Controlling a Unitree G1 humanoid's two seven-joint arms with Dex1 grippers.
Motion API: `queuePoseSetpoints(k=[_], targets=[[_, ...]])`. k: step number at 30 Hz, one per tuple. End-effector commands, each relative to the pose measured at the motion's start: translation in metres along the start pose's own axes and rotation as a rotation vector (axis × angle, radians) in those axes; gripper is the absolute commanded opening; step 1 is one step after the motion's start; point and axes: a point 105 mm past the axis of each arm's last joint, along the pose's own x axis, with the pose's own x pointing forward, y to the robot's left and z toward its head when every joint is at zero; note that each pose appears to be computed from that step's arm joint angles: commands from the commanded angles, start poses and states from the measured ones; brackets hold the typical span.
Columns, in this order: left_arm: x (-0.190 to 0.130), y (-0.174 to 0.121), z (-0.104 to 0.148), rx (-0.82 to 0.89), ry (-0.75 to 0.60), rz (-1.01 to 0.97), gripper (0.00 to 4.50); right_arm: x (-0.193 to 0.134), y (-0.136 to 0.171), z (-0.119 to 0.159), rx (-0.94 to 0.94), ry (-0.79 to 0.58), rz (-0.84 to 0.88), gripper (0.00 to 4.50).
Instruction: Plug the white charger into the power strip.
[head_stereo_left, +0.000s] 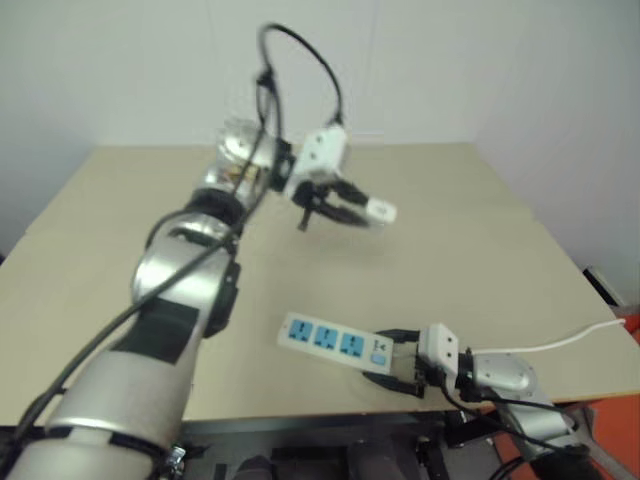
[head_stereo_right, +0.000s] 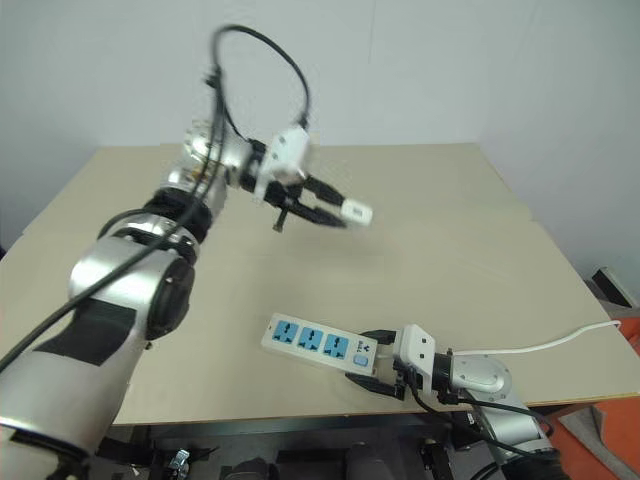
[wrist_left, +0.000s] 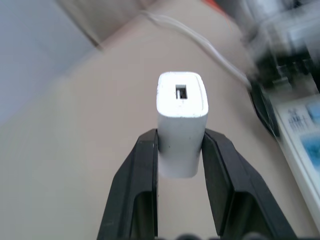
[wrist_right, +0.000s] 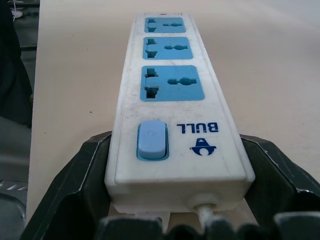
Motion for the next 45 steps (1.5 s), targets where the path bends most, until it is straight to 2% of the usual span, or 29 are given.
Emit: queuePoseSetpoints(k=[1,3,8,14,18,24,30,37,45], targets=[[-0.030,0.009,0.014,-0.097,-0.227,0.129,0.96,0.003,0.005,-0.021,0.043,0.070,0.000,3.44],[-0.049,0.008,0.009,-0.172,-0.323,0.189,0.96,0.008,0.005,-0.019,0.040,0.057,0.008,3.44],[-0.075,-0.009,-0.010,-0.344,-0.465,0.227,0.96,0.018,0.002,-0.015,0.030,0.036,0.041,3.44],[-0.076,-0.047,-0.043,-0.517,-0.376,0.132,0.96,0.026,-0.005,-0.009,0.044,0.040,0.108,3.44],[-0.073,-0.055,-0.053,-0.509,-0.268,0.094,0.96,0.032,-0.008,-0.004,0.076,0.052,0.162,3.44],[-0.067,-0.065,-0.049,-0.510,-0.235,0.017,0.96,0.050,-0.009,0.012,0.148,0.020,0.202,3.44],[-0.064,-0.086,-0.065,-0.422,-0.142,-0.030,0.96,0.070,-0.014,0.013,0.177,0.041,0.174,3.44],[-0.069,-0.103,-0.079,-0.403,-0.115,-0.023,0.96,0.084,-0.013,0.013,0.179,0.054,0.164,3.44],[-0.062,-0.128,-0.092,-0.426,-0.145,-0.048,0.96,0.089,-0.006,0.011,0.181,0.051,0.170,3.44]])
